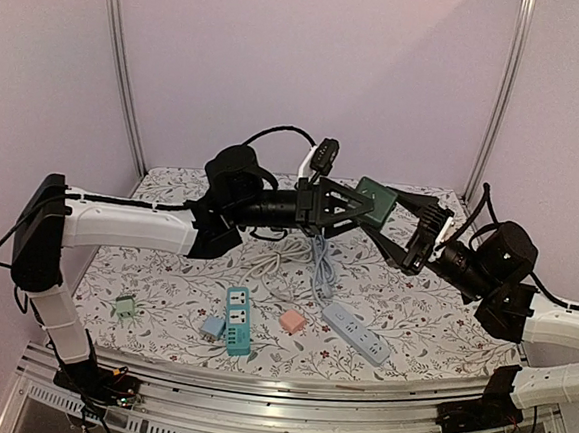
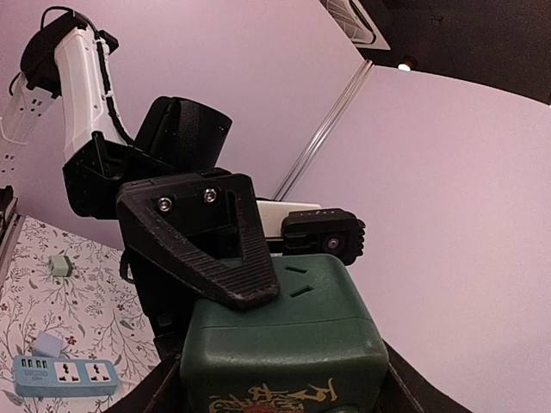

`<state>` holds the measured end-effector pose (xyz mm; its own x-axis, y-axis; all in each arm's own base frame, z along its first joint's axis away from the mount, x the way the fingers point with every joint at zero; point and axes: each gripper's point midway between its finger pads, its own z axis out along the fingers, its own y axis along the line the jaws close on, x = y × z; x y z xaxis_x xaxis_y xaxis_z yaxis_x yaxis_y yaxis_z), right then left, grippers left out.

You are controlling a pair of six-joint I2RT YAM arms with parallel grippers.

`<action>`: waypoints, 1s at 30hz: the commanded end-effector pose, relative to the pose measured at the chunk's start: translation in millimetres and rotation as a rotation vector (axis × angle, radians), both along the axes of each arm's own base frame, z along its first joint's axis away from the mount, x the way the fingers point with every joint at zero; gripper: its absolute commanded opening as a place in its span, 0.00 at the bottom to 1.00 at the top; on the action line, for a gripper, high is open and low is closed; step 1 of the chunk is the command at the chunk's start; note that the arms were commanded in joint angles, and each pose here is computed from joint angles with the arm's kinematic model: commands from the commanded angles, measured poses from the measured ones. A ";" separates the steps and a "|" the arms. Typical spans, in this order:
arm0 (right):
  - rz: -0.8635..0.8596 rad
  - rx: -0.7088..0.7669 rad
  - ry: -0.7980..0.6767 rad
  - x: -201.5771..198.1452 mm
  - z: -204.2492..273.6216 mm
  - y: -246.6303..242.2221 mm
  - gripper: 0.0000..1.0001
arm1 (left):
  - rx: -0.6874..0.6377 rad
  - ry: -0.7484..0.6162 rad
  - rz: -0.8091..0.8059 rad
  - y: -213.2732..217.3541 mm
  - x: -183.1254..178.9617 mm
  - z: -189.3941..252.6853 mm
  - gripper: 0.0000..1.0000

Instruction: Insert the plug

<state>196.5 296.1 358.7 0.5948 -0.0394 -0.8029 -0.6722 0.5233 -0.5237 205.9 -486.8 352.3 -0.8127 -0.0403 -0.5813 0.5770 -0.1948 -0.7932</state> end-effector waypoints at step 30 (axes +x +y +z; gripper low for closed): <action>-0.239 -0.025 0.144 29.2 -34.9 -18.5 0.00 | 0.304 -0.026 0.309 29.8 46.7 -65.3 0.99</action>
